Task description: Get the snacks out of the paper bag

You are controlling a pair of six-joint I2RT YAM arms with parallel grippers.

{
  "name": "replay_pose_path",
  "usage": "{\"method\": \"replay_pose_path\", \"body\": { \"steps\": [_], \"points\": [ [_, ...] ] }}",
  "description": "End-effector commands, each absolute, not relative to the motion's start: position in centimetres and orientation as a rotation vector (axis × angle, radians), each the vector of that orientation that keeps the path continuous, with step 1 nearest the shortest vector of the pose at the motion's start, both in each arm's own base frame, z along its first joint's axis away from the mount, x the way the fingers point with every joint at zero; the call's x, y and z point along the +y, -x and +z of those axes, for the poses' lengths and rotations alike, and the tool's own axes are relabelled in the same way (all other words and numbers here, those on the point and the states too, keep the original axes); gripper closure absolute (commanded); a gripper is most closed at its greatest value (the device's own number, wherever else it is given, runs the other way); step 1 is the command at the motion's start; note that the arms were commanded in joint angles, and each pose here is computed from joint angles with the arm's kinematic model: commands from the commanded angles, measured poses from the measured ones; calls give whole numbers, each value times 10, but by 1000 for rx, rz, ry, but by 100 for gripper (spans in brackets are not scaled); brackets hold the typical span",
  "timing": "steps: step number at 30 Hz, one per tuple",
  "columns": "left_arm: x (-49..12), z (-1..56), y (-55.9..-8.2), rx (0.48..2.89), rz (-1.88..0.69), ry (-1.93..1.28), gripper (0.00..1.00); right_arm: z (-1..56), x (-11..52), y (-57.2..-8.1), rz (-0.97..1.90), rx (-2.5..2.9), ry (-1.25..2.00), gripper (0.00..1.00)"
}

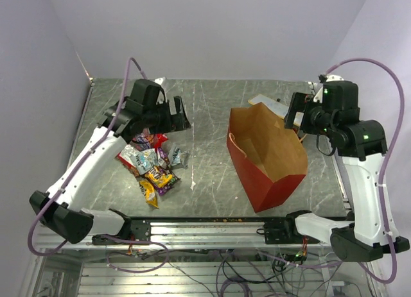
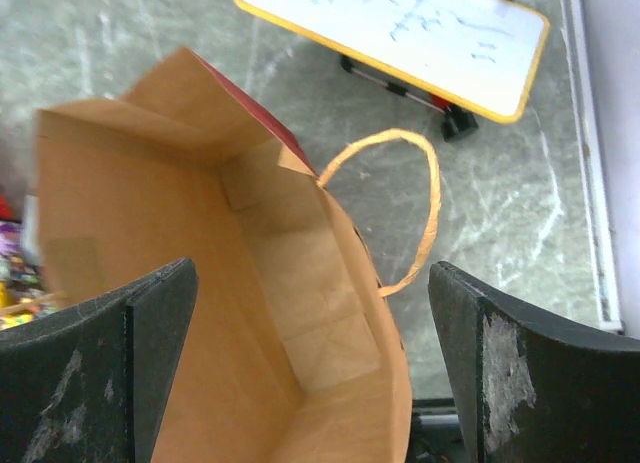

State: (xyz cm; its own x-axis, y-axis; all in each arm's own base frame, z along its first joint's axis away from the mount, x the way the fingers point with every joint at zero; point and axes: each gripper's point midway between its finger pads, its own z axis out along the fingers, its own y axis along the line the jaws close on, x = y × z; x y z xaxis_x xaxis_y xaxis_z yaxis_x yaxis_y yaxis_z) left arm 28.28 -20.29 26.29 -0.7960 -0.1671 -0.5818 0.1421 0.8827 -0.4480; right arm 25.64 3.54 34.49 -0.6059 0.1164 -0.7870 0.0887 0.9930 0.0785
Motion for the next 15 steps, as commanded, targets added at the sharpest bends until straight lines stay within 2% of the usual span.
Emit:
{"method": "replay_pose_path", "body": {
  "steps": [1,7,11,15],
  "points": [
    [-202,346,-280,2183,-750,47,1,394,49,-245,219,2085,-206,0],
    [-189,439,-277,1906,-812,90,0,474,71,-221,475,1787,-163,0],
    [-172,494,-266,1743,-827,121,1,517,59,-205,471,1645,-187,0],
    [-147,534,-247,1593,-815,167,1,534,50,-200,471,1577,-257,0]
  ]
}}
